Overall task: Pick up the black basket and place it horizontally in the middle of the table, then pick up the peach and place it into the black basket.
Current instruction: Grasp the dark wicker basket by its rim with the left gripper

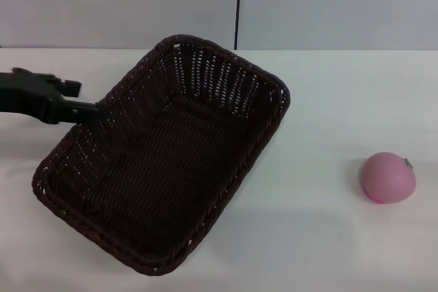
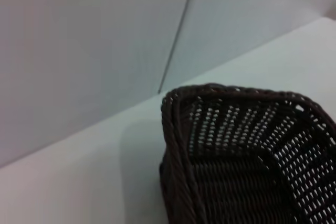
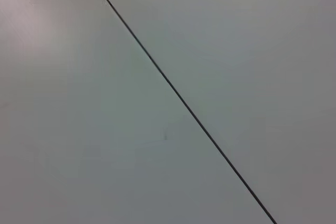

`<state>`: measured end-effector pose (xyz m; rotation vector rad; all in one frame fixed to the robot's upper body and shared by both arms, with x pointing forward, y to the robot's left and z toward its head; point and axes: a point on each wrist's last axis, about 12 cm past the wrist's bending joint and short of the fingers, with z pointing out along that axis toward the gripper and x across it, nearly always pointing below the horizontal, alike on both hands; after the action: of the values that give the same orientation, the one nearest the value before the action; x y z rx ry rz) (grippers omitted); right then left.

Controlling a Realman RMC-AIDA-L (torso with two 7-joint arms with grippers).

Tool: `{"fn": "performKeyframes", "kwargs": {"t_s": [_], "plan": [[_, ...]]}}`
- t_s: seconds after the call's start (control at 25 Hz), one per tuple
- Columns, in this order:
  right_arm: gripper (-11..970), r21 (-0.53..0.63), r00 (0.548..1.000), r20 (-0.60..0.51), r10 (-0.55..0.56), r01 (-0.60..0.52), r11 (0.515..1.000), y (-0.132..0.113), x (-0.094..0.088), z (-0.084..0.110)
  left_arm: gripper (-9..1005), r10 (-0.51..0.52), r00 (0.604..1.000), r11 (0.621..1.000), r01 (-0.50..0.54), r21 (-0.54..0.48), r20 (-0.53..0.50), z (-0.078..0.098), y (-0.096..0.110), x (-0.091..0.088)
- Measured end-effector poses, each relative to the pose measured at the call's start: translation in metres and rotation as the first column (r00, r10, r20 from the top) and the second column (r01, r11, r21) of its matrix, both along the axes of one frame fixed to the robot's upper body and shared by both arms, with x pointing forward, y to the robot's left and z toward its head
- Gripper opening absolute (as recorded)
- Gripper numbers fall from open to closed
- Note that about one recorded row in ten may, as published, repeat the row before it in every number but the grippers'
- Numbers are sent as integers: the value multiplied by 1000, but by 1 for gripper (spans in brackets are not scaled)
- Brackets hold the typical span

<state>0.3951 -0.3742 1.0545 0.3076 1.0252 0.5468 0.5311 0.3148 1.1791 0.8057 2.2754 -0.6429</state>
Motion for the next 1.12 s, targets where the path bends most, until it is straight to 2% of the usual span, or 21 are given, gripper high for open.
{"fn": "performKeyframes", "kwargs": {"t_s": [0.6, 0.76, 1.08, 1.12], "plan": [[654, 37, 1000, 23, 9, -10, 999, -2, -2, 2, 798, 6, 999, 974, 5, 228, -49, -25, -40, 23], [654, 47, 1000, 25, 3, -4, 999, -3, -3, 3, 798, -10, 998, 968, 26, 250, -68, -24, -48, 26], [655, 49, 1000, 18, -4, 3, 999, -4, -4, 2, 762, -3, 995, 962, 30, 272, -99, -26, -51, 29], [655, 48, 1000, 19, -4, 3, 999, -4, -3, 2, 713, -5, 994, 962, 33, 271, -105, -26, -52, 29]]}}
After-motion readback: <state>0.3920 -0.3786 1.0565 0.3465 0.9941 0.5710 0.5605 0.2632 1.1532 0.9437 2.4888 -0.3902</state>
